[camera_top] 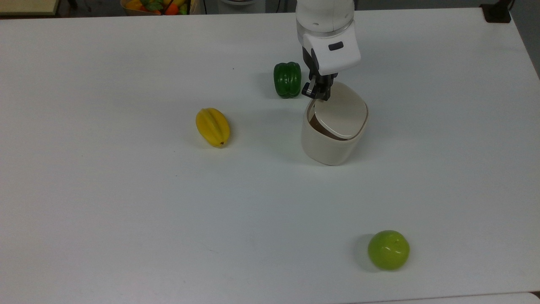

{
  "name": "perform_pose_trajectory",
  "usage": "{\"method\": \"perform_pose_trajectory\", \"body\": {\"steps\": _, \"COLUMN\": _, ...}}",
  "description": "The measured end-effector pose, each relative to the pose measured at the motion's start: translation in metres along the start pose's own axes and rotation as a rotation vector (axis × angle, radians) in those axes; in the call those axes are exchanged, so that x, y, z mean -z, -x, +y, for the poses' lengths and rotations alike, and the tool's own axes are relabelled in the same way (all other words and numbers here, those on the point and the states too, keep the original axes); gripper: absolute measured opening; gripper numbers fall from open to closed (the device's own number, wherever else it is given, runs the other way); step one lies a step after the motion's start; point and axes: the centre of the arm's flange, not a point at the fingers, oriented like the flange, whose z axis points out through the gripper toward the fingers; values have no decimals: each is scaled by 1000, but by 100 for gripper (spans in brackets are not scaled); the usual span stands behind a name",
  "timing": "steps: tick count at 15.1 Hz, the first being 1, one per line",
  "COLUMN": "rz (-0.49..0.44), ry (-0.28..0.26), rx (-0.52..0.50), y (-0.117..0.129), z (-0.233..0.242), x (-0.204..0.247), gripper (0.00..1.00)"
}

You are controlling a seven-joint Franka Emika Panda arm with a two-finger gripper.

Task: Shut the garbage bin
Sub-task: 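Push the raised lid over and down onto the bin opening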

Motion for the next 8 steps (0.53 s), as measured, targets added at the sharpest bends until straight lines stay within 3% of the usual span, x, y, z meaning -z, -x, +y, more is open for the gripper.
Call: {"method": "perform_pose_trajectory", "body": {"steps": 8, "rz": -74, "ry": -9, "rx": 21, "y": 1, "z": 1, "x": -36, "gripper": 1}}
